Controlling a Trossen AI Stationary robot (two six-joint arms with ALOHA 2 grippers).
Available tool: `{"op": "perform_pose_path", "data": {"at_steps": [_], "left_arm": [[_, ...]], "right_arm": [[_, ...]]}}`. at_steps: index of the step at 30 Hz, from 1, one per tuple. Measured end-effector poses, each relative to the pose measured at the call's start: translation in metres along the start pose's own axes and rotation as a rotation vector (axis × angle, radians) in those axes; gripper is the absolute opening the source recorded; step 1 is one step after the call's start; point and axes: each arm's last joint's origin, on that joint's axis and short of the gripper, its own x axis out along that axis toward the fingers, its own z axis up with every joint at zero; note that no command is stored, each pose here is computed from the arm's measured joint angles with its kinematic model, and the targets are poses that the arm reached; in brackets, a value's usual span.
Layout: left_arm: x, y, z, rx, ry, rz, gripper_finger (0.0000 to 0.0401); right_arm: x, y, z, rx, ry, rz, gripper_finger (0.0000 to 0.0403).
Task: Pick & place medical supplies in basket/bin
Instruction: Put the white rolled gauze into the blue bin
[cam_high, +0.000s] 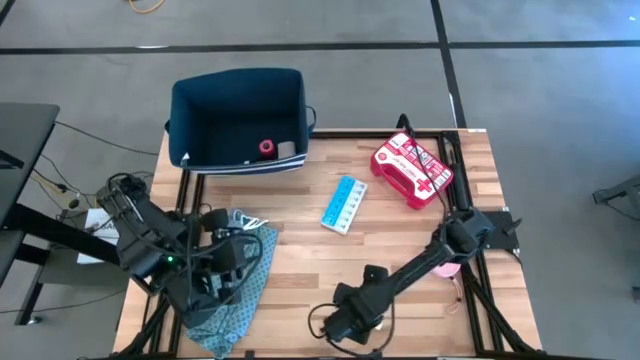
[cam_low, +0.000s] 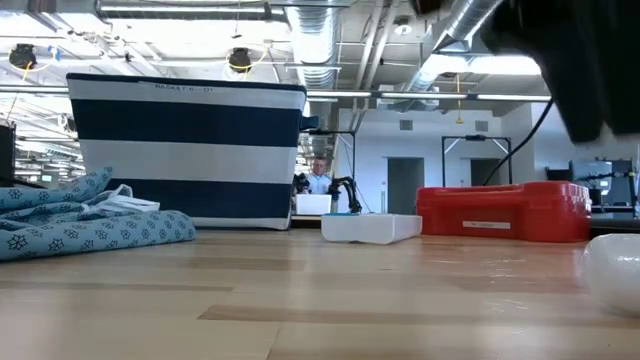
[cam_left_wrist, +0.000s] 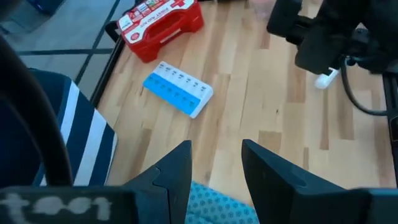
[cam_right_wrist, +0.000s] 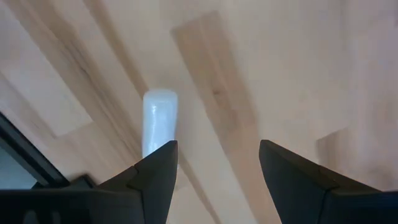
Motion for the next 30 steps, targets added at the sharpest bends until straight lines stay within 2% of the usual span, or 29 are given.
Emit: {"op": "perform_pose_path", "data": {"at_steps": [3,7,12,15,18,22,25,30], "left_arm": [[-0.003,-0.002,-0.001,0.045,-0.011,-0.005,0.0130],[-0.005,-0.003,-0.002,0.105,-0.038,0.012,0.0130],[-0.005,-0.003,-0.002,0.147,-0.044,0.020,0.0130],[-0.005,-0.003,-0.002,0.149,-0.048,0.025,0.0130],[-0.005,-0.003,-0.002,0.164,-0.048,0.025,0.0130],[-0.005,-0.003,-0.002,0.169,-0.046,0.023,0.0130],[-0.005,-0.003,-0.002,0.178,-0.046,0.023,0.0130],[-0.005,-0.003,-0.002,0.179,-0.052,0.029,0.0130]], "right_arm": [[0.014,0.008,0.002,0.027,0.047,0.015,0.0221],[0.023,0.019,-0.001,0.069,0.030,0.038,0.0221],[0.022,0.032,-0.007,0.058,-0.023,0.096,0.0221],[0.025,0.027,-0.009,0.120,-0.072,-0.008,0.0221],[0.038,0.021,-0.011,0.175,-0.013,-0.123,0.0221],[0.048,0.032,-0.010,0.143,0.048,-0.035,0.0221],[0.048,0.038,-0.008,0.119,0.022,0.029,0.0221],[0.048,0.027,-0.008,0.137,0.047,-0.064,0.0218]]}}
